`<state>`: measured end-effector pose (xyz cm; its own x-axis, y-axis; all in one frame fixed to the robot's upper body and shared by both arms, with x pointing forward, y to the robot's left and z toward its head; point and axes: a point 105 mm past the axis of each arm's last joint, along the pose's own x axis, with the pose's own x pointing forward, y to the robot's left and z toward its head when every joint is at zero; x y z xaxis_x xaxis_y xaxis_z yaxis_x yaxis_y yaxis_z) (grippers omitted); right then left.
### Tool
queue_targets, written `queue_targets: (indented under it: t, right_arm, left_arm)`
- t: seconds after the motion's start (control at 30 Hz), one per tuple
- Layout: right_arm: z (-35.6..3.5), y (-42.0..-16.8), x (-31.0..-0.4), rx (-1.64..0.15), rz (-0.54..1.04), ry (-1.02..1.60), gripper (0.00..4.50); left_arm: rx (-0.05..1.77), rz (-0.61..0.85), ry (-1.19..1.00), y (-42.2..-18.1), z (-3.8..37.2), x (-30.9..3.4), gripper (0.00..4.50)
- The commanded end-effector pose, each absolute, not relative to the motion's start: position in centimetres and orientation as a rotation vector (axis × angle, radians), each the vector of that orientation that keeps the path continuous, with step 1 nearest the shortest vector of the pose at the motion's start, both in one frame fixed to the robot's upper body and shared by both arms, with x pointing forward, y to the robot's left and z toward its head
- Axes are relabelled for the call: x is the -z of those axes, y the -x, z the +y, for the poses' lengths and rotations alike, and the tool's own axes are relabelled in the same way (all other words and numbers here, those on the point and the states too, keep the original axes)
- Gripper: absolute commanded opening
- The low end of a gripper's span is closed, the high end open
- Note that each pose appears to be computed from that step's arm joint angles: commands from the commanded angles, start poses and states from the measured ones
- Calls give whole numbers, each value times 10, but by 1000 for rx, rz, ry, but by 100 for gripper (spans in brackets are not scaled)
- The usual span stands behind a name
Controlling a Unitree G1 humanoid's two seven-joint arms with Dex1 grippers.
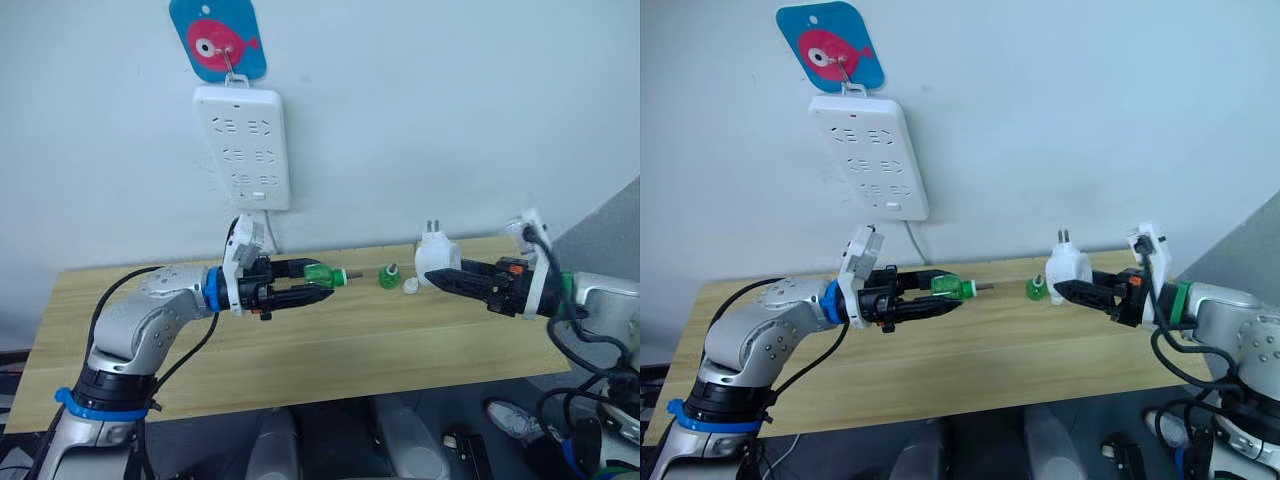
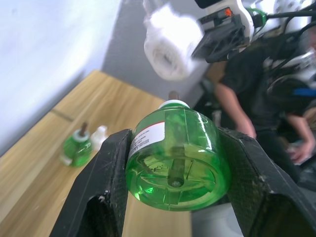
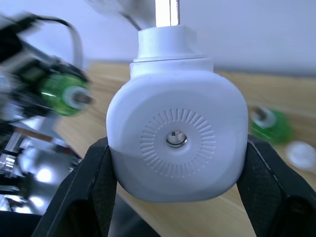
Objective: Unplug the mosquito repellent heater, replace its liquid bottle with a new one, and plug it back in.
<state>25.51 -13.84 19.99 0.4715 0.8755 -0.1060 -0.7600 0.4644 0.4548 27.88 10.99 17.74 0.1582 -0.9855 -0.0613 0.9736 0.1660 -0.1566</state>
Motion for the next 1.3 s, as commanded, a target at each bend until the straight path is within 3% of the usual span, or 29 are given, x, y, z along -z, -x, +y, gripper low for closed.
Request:
queue_targets:
  t: [0.03, 0.17, 0.4, 1.3]
  right_arm:
    - [-118, -234, -219, -1208, 276, -377, 295]
    - [-105, -226, -223, -1285, 271, -423, 295]
    - [-96, -231, -229, -1252, 286, -503, 295]
    - [-93, -227, -226, -1255, 379, -475, 295]
  left_arm:
    - [1500, 120, 112, -274, 104, -208, 230]
    - [1549, 121, 115, -271, 100, -222, 230]
    - [1581, 128, 111, -266, 98, -232, 230]
    - [1603, 141, 100, -263, 97, -231, 230]
